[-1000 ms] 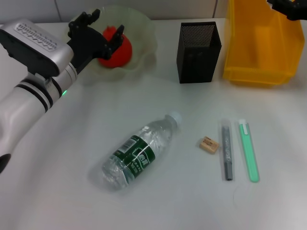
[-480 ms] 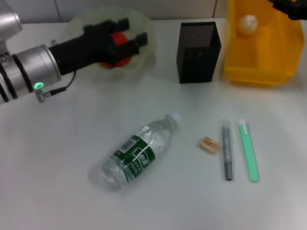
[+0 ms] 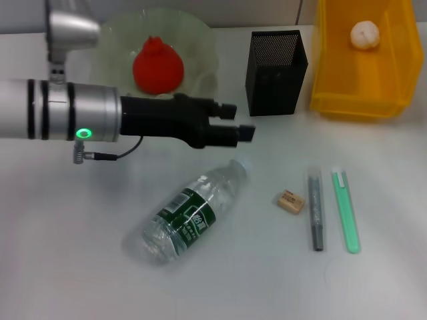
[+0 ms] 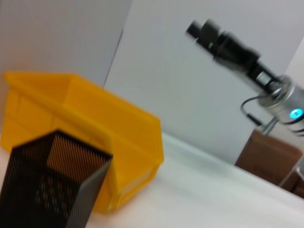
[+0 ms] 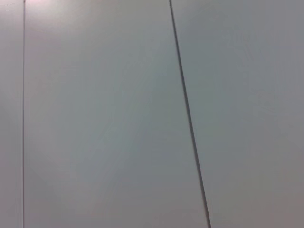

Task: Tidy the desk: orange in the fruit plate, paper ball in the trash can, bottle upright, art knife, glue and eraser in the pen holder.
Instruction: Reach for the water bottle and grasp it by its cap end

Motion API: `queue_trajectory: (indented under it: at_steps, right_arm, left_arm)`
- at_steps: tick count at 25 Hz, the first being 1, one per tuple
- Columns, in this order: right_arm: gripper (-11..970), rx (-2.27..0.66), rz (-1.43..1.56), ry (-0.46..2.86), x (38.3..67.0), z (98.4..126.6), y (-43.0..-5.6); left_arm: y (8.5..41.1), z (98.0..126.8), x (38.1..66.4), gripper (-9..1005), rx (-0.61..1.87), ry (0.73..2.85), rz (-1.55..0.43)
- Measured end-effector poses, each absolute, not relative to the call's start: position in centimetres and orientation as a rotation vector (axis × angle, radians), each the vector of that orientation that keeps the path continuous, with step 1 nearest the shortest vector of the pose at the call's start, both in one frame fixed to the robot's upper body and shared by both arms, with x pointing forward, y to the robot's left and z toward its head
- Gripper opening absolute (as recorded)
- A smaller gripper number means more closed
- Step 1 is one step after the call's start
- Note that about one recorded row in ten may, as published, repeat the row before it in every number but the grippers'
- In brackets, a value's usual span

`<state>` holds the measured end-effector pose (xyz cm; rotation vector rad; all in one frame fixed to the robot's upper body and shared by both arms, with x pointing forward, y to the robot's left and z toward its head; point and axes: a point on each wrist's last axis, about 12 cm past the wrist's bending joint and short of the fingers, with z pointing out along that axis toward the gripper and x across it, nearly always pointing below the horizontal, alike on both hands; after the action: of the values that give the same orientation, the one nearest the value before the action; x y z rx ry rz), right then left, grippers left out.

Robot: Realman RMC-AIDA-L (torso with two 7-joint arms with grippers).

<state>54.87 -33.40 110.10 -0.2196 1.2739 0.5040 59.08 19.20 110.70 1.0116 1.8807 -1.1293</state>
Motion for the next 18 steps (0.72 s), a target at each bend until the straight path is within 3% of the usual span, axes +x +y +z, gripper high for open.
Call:
queue_trajectory:
  at_steps: [4,9,18]
  right_arm:
    - [651,-0.188,0.498,1.306,53.8,109.0,-33.8]
    - [651,-0.17,0.495,1.319,53.1,108.5,-34.1]
    - [651,-0.17,0.495,1.322,52.9,108.3,-34.1]
  left_arm:
    - [17.1,111.1,60.2,667,1.106,2.084,-0.939]
    - [14.1,112.2,59.6,662,1.252,2.209,-0.712]
    - [11.9,112.3,59.0,634,1.271,2.277,-0.663]
